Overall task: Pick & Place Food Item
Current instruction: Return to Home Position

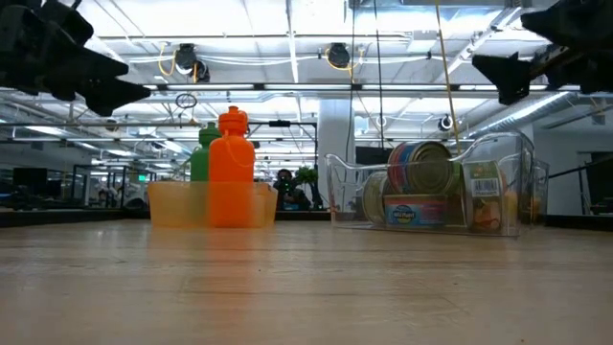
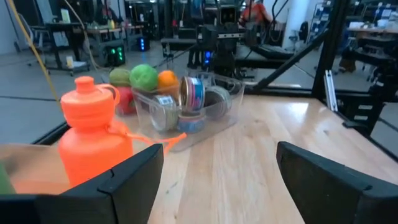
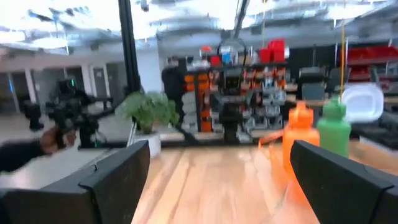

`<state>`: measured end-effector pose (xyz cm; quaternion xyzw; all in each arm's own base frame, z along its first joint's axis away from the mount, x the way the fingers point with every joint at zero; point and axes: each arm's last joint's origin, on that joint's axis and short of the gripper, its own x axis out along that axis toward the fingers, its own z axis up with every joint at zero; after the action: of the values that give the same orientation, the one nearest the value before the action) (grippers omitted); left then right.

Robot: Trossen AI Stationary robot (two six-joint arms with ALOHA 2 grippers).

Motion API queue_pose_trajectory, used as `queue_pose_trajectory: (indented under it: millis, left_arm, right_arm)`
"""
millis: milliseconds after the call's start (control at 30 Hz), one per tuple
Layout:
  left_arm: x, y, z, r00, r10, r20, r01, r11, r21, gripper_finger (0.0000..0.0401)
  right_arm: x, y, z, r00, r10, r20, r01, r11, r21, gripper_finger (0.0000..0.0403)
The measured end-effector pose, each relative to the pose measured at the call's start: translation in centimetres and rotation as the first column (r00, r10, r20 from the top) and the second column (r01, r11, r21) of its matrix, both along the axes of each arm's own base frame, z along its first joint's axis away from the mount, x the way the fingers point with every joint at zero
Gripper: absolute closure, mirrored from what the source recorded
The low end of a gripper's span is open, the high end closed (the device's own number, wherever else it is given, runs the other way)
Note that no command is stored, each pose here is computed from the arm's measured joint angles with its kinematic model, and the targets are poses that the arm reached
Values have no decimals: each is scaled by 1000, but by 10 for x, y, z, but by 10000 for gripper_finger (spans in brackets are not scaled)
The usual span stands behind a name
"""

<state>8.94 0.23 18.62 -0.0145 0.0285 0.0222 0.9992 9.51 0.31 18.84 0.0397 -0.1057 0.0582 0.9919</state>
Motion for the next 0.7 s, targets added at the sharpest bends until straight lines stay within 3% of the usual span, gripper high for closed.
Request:
queue_pose_trajectory:
  millis: [367,700]
  left_arm:
    - [0,0,-4,999,0,-40,0,1000,1,92]
    - [0,0,-4,999,0,-39,-1,1000,-2,95]
  right_arm:
    - [2,1,-16,986,1,-167,-6,1000,-25,35]
    - [2,1,-18,983,-1,-183,-4,1000,-26,35]
